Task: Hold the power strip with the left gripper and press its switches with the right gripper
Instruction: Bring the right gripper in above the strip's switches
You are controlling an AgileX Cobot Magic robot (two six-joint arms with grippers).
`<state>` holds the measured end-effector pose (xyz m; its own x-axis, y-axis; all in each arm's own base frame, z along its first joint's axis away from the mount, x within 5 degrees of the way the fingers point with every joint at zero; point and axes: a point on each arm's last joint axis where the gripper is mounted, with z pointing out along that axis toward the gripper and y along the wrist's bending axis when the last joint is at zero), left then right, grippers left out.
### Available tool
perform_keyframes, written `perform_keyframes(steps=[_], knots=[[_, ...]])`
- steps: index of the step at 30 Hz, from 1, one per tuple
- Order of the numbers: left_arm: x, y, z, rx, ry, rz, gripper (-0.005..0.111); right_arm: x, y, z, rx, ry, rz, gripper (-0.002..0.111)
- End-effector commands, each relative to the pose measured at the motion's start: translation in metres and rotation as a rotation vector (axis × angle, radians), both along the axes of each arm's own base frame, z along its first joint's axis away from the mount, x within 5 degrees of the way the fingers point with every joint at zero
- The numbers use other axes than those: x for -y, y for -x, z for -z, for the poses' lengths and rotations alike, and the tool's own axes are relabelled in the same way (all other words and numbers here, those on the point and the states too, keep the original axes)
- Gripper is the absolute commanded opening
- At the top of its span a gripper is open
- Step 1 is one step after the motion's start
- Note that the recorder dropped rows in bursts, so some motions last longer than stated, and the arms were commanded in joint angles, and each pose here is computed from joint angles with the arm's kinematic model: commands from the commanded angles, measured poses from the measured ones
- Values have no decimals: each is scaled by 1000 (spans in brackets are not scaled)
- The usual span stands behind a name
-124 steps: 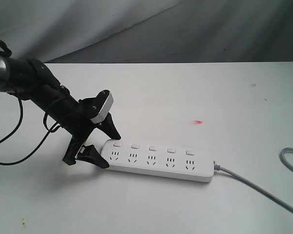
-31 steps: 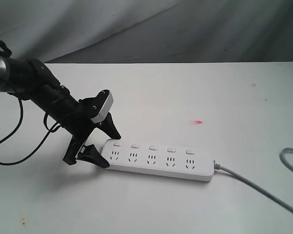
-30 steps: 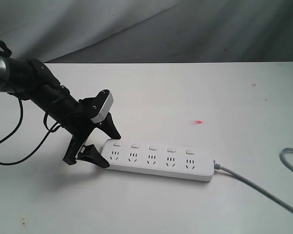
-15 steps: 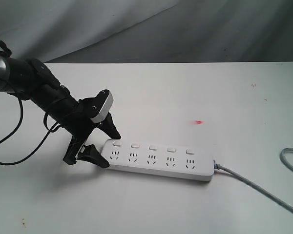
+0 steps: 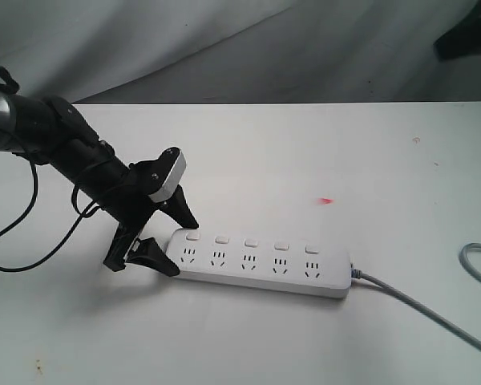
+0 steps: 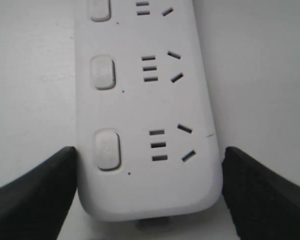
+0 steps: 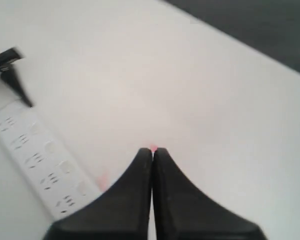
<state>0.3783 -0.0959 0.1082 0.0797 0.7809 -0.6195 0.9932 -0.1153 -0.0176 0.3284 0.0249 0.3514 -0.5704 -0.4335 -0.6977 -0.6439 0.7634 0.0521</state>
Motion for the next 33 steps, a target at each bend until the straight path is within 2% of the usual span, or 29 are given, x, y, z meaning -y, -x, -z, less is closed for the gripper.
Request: perform_keyframes(steps=[1, 2, 8, 12, 16, 20, 26, 28, 33], knots=[[3, -2, -1, 9, 15, -9, 34, -27, -21, 42, -44, -81, -319, 3], [3, -2, -1, 9, 15, -9, 34, -32, -24, 49, -55, -66, -339, 6], [3, -2, -1, 9, 15, -9, 34, -67, -44, 84, -39, -35, -371, 41], [3, -2, -1, 9, 15, -9, 34, -92, -54, 108, -38, -32, -383, 53], [3, -2, -1, 9, 15, -9, 34, -118, -58, 137, -34, 12, -461, 59], [3, -2, -1, 9, 15, -9, 34, -145, -53, 162, -55, 36, -550, 59], [3, -2, -1, 9, 15, -9, 34, -171, -54, 170, -28, -39, -503, 59], [3, -2, -1, 9, 15, -9, 34, -179, -52, 174, 27, -21, -586, 59], [3, -2, -1, 9, 15, -9, 34, -197, -46, 194, 42, -13, -676, 59]])
